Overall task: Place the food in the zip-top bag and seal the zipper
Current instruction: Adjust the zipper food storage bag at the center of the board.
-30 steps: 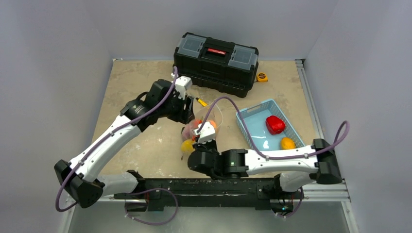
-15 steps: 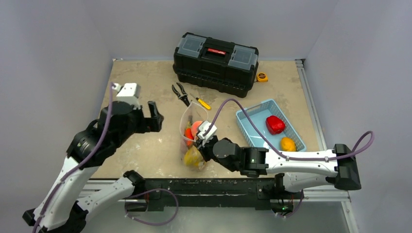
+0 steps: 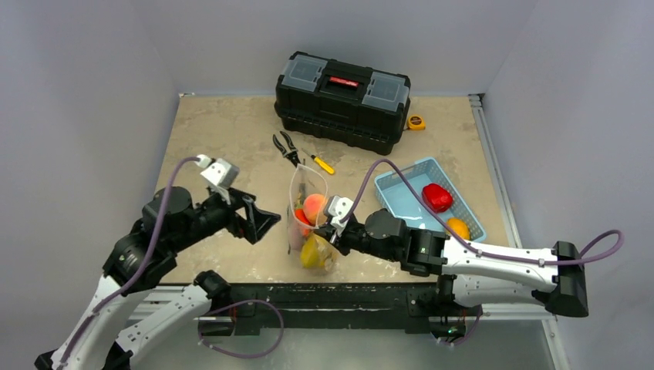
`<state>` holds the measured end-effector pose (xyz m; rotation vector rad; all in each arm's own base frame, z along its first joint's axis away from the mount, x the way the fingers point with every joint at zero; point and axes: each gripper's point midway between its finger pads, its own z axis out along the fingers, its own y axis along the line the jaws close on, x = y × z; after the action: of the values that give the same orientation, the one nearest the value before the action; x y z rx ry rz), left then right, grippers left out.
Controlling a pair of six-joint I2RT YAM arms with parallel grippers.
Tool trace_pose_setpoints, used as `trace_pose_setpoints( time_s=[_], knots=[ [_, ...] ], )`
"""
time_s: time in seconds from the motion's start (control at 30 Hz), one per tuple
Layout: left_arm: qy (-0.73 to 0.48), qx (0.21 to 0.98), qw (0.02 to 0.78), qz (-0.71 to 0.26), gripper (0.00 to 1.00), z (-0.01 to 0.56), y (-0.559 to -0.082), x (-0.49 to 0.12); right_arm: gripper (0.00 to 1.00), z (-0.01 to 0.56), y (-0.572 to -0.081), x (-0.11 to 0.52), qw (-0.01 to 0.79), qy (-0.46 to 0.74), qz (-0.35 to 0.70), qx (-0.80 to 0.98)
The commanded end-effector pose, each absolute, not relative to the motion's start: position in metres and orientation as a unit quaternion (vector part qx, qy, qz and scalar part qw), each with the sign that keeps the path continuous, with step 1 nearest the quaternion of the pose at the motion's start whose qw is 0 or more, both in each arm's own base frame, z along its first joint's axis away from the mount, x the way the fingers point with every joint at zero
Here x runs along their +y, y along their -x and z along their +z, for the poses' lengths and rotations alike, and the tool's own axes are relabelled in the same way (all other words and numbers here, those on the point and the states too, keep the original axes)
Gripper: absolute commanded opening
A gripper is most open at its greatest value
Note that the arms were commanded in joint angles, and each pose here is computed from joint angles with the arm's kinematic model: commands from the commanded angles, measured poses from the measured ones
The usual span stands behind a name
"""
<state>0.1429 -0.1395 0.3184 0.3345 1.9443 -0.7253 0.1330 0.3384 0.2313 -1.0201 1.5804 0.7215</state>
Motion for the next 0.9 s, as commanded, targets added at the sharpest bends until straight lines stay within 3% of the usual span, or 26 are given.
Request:
trace_pose_setpoints(
  time_s=[0.0,0.2,0.53,0.7,0.8,0.87],
  knots=[
    [-0.357,0.625,0.579,-0.384,0.89,0.363,-0.135,-0.205,0.0,0.248,-0.118,0.347,0.525,0.47,0.339,0.623],
    [-0.552,0.496,0.563,-0.364,0.95,0.338,-0.116,-0.24,0.0,0.252,-0.118,0.335,0.52,0.462,0.337,0.634],
    [-0.667,0.489,0.488,-0.279,0.94,0.261,-0.134,-0.274,0.0,0.249,-0.112,0.334,0.486,0.471,0.337,0.655],
    [-0.653,0.495,0.515,-0.252,0.82,0.253,-0.143,-0.268,0.0,0.251,-0.108,0.333,0.478,0.477,0.339,0.655],
    [-0.648,0.513,0.518,-0.224,0.69,0.233,-0.157,-0.267,0.0,0.251,-0.105,0.333,0.47,0.469,0.351,0.66],
    [-0.64,0.53,0.516,-0.206,0.54,0.232,-0.166,-0.265,0.0,0.25,-0.107,0.331,0.474,0.464,0.347,0.663]
  ],
)
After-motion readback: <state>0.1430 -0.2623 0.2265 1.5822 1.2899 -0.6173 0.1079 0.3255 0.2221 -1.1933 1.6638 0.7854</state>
